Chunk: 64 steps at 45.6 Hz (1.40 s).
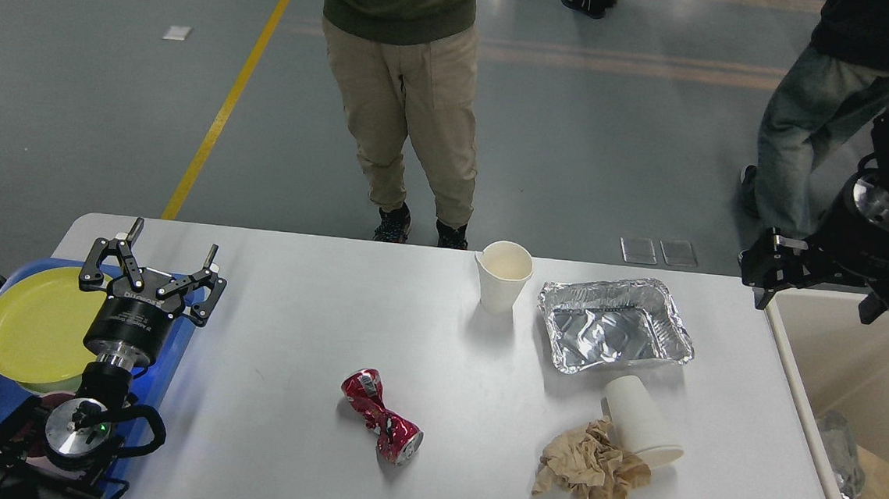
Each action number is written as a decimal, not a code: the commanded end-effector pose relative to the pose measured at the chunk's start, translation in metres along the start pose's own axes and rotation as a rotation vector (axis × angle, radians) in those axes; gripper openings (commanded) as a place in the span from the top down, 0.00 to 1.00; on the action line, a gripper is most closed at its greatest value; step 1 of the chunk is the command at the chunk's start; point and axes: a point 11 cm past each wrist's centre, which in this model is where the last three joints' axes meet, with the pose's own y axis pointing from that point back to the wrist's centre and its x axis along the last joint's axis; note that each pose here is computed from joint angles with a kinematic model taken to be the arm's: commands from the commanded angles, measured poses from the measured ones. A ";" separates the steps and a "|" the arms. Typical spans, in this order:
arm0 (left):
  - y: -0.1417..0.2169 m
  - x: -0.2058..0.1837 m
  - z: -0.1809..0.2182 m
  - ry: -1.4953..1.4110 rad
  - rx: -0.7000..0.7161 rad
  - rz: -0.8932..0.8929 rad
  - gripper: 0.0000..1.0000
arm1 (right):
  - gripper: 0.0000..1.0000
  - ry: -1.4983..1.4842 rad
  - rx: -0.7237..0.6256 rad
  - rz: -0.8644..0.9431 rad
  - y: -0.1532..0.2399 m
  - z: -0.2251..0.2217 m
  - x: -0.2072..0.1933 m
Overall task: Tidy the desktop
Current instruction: 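Raise the right gripper and move it over the foil tray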
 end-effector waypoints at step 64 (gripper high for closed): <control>0.000 0.000 0.000 0.000 0.000 0.002 0.04 | 0.00 0.031 0.342 0.134 -0.069 -0.118 0.025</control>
